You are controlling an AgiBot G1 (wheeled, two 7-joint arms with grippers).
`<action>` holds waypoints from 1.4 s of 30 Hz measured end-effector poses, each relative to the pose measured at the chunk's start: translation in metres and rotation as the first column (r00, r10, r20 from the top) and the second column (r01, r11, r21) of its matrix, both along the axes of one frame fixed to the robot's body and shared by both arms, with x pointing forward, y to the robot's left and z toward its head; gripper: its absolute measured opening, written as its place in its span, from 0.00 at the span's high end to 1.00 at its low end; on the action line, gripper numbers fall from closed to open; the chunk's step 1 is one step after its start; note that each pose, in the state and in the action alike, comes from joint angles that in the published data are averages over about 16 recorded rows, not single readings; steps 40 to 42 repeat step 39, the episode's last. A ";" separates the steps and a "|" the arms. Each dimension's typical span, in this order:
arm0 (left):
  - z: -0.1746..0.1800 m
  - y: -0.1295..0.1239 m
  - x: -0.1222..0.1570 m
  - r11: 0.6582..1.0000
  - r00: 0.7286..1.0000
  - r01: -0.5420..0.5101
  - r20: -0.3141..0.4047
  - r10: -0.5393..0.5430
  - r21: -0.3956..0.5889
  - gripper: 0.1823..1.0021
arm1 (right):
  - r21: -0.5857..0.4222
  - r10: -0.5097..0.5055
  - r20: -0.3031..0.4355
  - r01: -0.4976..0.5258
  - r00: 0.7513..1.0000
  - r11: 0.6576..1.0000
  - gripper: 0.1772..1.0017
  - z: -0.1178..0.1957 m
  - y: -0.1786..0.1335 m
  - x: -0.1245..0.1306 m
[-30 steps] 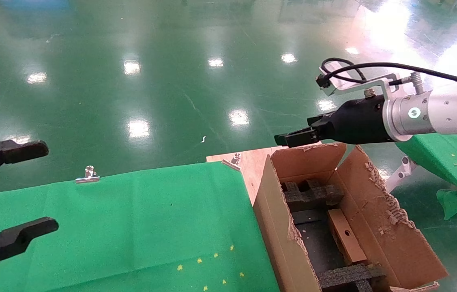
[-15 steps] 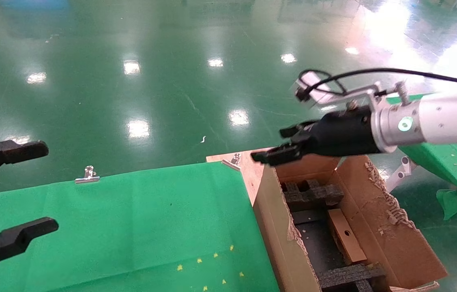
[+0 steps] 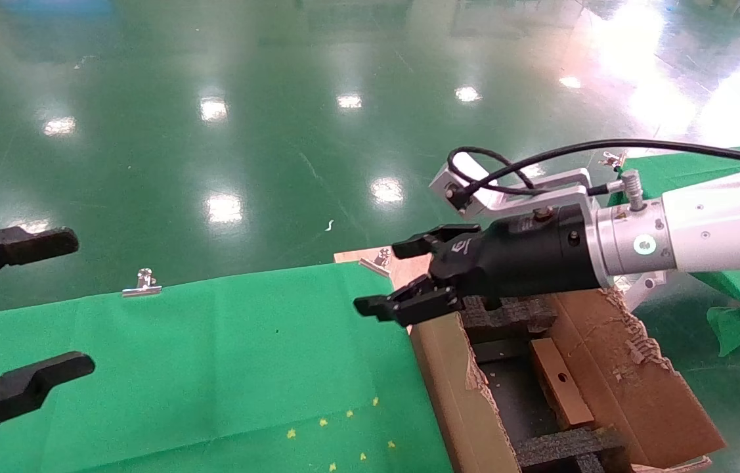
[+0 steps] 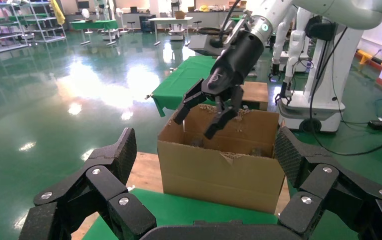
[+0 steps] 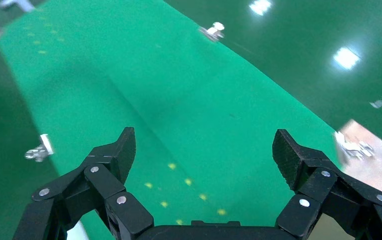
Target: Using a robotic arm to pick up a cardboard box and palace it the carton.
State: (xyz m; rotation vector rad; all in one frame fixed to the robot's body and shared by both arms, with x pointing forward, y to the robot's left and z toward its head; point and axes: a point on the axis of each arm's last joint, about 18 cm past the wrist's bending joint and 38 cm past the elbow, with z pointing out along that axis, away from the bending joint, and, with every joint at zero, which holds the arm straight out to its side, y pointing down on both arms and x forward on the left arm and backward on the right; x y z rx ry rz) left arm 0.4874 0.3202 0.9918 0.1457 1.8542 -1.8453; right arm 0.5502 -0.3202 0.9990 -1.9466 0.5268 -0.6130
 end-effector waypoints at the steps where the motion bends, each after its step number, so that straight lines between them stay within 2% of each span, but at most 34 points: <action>1: 0.000 0.000 0.000 1.000 1.000 0.000 0.000 0.000 0.000 0.00 | 0.003 0.021 0.006 -0.021 1.000 1.000 0.00 -0.001 0.002 -0.002; 7: 0.000 0.000 0.000 1.000 1.000 0.000 0.000 0.000 0.000 0.00 | 0.023 0.143 0.052 -0.144 0.988 0.989 0.00 -0.004 0.012 -0.013; 13: 0.000 0.000 0.000 1.000 1.000 0.000 0.000 0.000 0.000 0.00 | 0.044 0.254 0.117 -0.260 0.960 0.965 0.00 -0.007 0.018 -0.026; 21: 0.000 0.000 0.000 1.000 1.000 0.000 0.000 0.000 0.000 0.00 | 0.065 0.376 0.231 -0.400 0.897 0.914 0.00 -0.008 0.023 -0.044; 32: 0.000 0.000 0.000 1.000 1.000 0.000 0.000 0.000 0.000 0.00 | 0.075 0.470 0.409 -0.542 0.782 0.837 0.00 -0.007 0.020 -0.070; 39: 0.000 0.000 0.000 1.000 1.000 0.000 0.000 0.000 0.000 0.00 | 0.074 0.482 0.461 -0.573 0.745 0.816 0.00 -0.007 0.017 -0.077; 42: 0.000 0.000 0.000 1.000 1.000 0.000 0.000 0.000 0.000 0.00 | 0.074 0.482 0.461 -0.573 0.745 0.816 0.00 -0.007 0.017 -0.077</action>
